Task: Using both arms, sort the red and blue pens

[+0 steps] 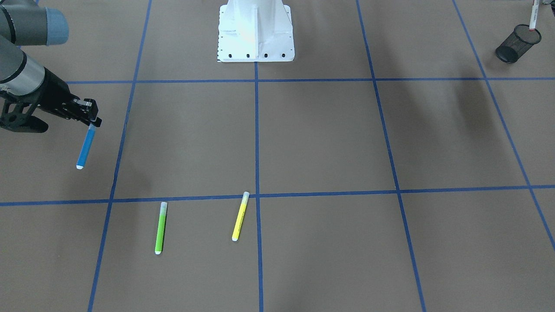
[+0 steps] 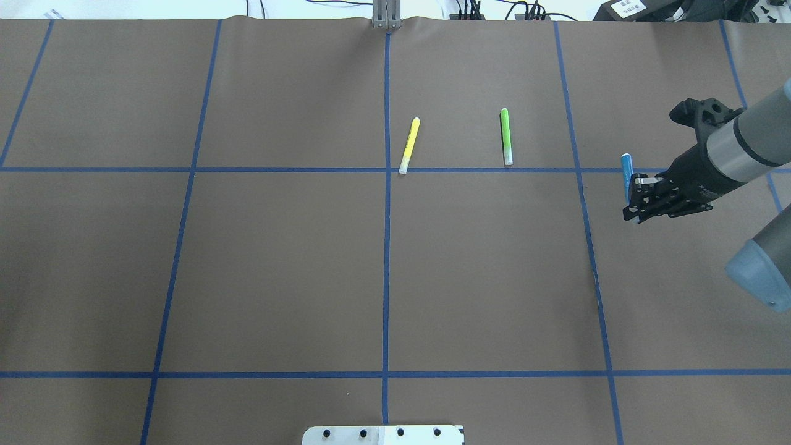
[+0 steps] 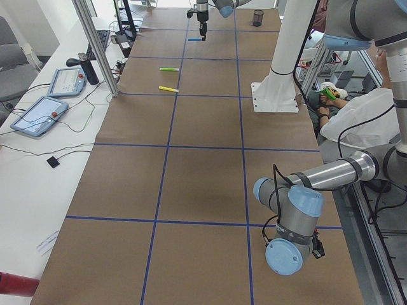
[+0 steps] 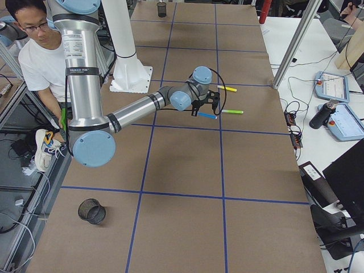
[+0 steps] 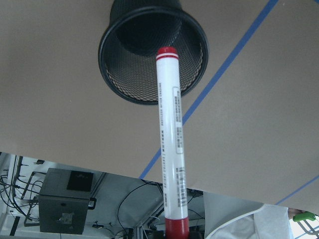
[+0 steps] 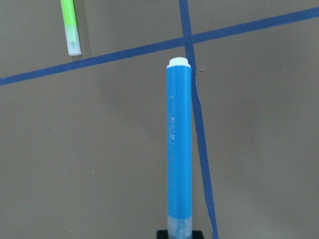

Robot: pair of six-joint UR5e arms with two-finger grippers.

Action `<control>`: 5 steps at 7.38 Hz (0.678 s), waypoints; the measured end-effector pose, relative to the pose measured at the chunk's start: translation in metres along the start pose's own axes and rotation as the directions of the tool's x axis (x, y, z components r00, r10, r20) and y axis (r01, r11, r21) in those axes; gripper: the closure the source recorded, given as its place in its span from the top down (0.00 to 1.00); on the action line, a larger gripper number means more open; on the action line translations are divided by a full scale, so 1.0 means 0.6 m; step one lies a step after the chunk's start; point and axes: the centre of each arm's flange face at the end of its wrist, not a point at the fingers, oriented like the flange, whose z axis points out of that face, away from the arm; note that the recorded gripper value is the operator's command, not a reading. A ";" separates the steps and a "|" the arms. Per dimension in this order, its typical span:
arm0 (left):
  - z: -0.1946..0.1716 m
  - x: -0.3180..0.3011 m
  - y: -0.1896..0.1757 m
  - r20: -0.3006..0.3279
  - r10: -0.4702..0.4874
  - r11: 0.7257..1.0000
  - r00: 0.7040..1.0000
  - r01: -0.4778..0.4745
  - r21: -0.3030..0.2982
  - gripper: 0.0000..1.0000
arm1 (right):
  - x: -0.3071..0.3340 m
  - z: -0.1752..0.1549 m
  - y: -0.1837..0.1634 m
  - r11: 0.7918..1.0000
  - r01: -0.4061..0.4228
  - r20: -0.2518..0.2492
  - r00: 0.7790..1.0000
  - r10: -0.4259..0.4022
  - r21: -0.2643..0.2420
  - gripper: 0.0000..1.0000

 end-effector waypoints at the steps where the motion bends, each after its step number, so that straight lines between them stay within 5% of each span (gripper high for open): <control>1: 0.004 -0.006 -0.002 -0.007 -0.006 1.000 1.000 0.006 -0.007 0.00 | 0.040 -0.013 -0.009 1.000 0.022 -0.016 1.000 -0.022 0.016 0.00; 5: 0.012 -0.026 -0.020 -0.018 -0.016 1.000 1.000 0.016 -0.014 0.00 | 0.250 -0.042 -0.002 0.995 0.095 -0.110 0.990 -0.092 0.019 0.00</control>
